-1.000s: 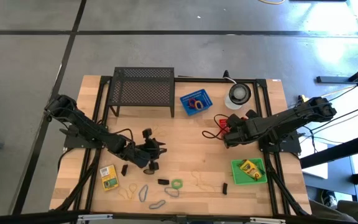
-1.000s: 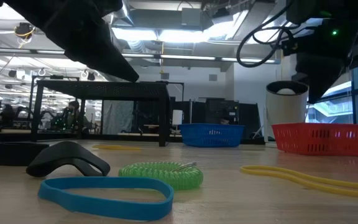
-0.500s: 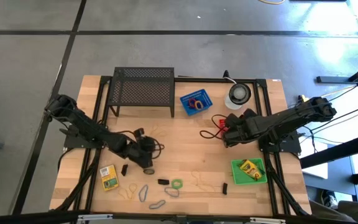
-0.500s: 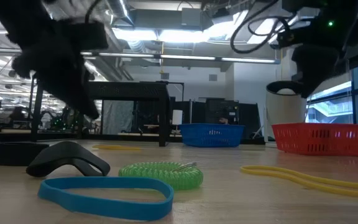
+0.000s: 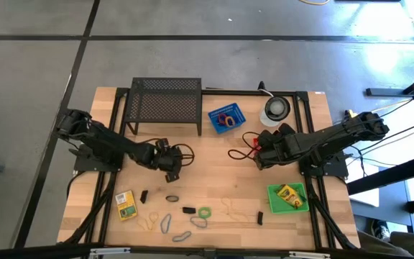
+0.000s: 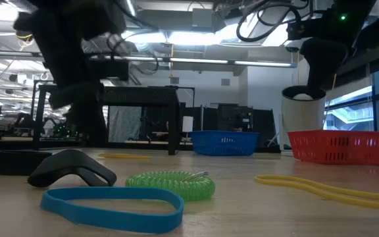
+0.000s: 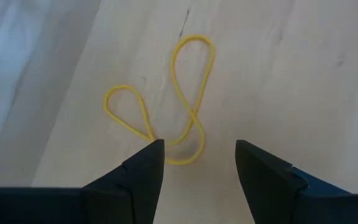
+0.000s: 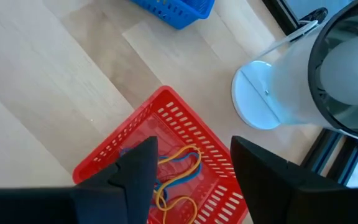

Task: Pick & Place Office Desk Supplies
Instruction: Put the yellow rubber band into the red bin

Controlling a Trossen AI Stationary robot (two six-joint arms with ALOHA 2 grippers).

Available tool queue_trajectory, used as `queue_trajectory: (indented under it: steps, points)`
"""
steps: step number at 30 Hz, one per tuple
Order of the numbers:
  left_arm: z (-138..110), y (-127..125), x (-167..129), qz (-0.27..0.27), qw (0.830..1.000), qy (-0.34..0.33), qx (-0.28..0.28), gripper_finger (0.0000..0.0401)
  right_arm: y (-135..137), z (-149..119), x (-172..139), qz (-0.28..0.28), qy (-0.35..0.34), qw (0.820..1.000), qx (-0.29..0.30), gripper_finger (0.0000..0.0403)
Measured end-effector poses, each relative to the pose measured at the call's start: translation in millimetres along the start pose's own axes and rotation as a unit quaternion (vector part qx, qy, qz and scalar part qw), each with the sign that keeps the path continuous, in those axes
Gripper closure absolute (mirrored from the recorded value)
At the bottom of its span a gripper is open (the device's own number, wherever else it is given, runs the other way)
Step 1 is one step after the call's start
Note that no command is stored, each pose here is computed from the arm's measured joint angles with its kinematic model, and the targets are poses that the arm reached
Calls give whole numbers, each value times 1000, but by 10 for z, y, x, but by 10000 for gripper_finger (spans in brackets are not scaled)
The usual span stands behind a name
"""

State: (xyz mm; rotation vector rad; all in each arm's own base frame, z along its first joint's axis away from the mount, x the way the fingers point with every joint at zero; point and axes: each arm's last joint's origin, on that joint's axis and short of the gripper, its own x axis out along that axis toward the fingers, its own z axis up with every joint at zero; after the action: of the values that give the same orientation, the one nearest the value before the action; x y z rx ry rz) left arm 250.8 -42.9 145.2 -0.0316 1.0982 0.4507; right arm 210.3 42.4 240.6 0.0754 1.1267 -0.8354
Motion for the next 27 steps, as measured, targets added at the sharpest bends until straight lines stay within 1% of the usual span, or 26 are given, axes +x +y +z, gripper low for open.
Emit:
queue_trajectory:
  steps: [4, 7, 12, 19, 23, 27]
  points:
    - [31, 59, 184, -9, 999, 26, 32, 209, 0, 2, 0, -1, -3, 1000, -2, 199]
    - [64, 129, 290, -18, 998, 45, 37, 209, 2, 5, 0, -1, -5, 1000, -1, 199]
    - [95, 272, 384, -33, 997, 72, 9, 212, 10, 11, -1, 3, -7, 1000, 2, 199]
    - [123, 399, 438, -57, 994, 90, -25, 235, 18, 18, -1, 6, -10, 1000, 5, 199]
    - [127, 431, 449, -54, 994, 93, -31, 242, 19, 19, -1, 7, -11, 1000, 5, 199]
    - [128, 443, 452, -47, 994, 92, -39, 242, 20, 20, -1, 7, -11, 1000, 5, 199]
